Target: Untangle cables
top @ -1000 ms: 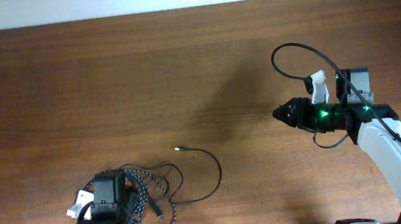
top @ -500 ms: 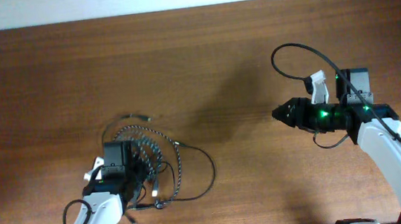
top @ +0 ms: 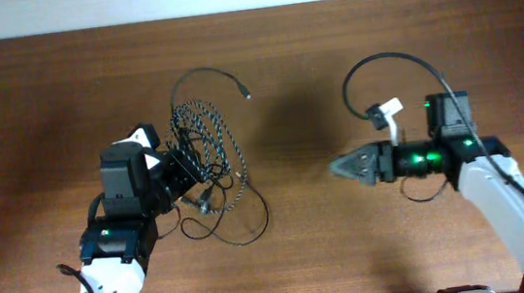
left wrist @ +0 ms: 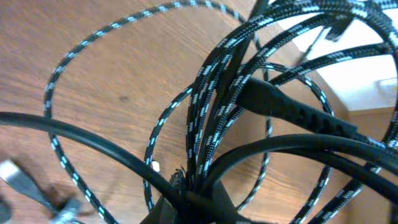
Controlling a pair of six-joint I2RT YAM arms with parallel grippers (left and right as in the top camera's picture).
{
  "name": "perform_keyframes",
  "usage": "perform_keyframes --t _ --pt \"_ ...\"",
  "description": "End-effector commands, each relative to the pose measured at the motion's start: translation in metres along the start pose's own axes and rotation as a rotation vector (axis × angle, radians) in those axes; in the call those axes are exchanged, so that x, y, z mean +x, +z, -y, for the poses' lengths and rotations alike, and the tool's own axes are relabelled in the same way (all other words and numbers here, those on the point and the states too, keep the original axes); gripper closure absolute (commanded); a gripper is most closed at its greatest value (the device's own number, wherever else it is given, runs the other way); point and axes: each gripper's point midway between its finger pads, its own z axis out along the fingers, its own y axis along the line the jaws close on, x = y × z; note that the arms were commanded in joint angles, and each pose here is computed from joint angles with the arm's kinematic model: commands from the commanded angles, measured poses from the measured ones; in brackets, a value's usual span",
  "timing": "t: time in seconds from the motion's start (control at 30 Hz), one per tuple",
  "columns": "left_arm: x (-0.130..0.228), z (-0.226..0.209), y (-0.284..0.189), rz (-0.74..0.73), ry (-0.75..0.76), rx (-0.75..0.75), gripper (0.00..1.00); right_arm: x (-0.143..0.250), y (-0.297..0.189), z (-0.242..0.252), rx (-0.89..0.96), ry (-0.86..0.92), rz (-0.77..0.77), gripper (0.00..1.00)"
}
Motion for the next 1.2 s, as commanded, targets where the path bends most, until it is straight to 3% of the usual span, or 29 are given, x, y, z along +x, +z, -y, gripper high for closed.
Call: perform_keyframes --t 0.0,0.1,0.2,0.27,0.43,0.53,0.73,0.87,0.97,1.07,1.17 --pt "0.013 0.014 -0.006 -0.074 -0.263 0.038 1.0 0.014 0.037 -0.031 -0.088 -0.19 -0.099 0.25" --pt "0.037 0.009 -0.005 -0.15 -0.298 -0.012 1.0 0.012 0.075 -0.048 -0.066 -0.41 -0.118 0.36" --pt "0.062 -0.01 -0.01 -0.221 -0.512 -0.14 1.0 0.009 0.092 -0.06 -0.055 -0.387 -0.105 0.41" --pt "0.067 -0.021 -0.012 -0.214 -0.576 -0.202 1.0 0.015 0.098 -0.067 -0.074 -0.369 -0.124 0.46" --pt "0.07 -0.028 -0.014 -0.215 -0.582 -0.237 1.0 0.021 0.122 -0.087 -0.075 -0.286 -0.123 0.53" --pt "0.075 -0.038 -0.017 -0.213 -0.589 -0.287 1.0 0.02 0.129 -0.107 -0.128 -0.345 -0.102 0.54" --pt "0.079 -0.033 -0.017 -0.245 -0.596 -0.267 1.0 0.024 0.145 -0.108 -0.061 -0.38 -0.075 0.57" --pt "0.08 -0.032 -0.017 -0.251 -0.597 -0.263 1.0 0.026 0.154 -0.105 0.002 -0.354 -0.049 0.7" --pt "0.088 -0.026 -0.016 -0.279 -0.569 -0.257 1.0 0.026 0.155 -0.105 0.008 -0.356 -0.047 0.96" --pt "0.092 -0.034 -0.018 -0.264 -0.534 -0.311 1.0 0.014 0.148 -0.096 0.033 -0.346 -0.017 0.96" --pt "0.099 -0.066 -0.031 -0.229 -0.533 -0.478 1.0 -0.02 0.112 -0.047 0.164 -0.228 0.057 0.96"
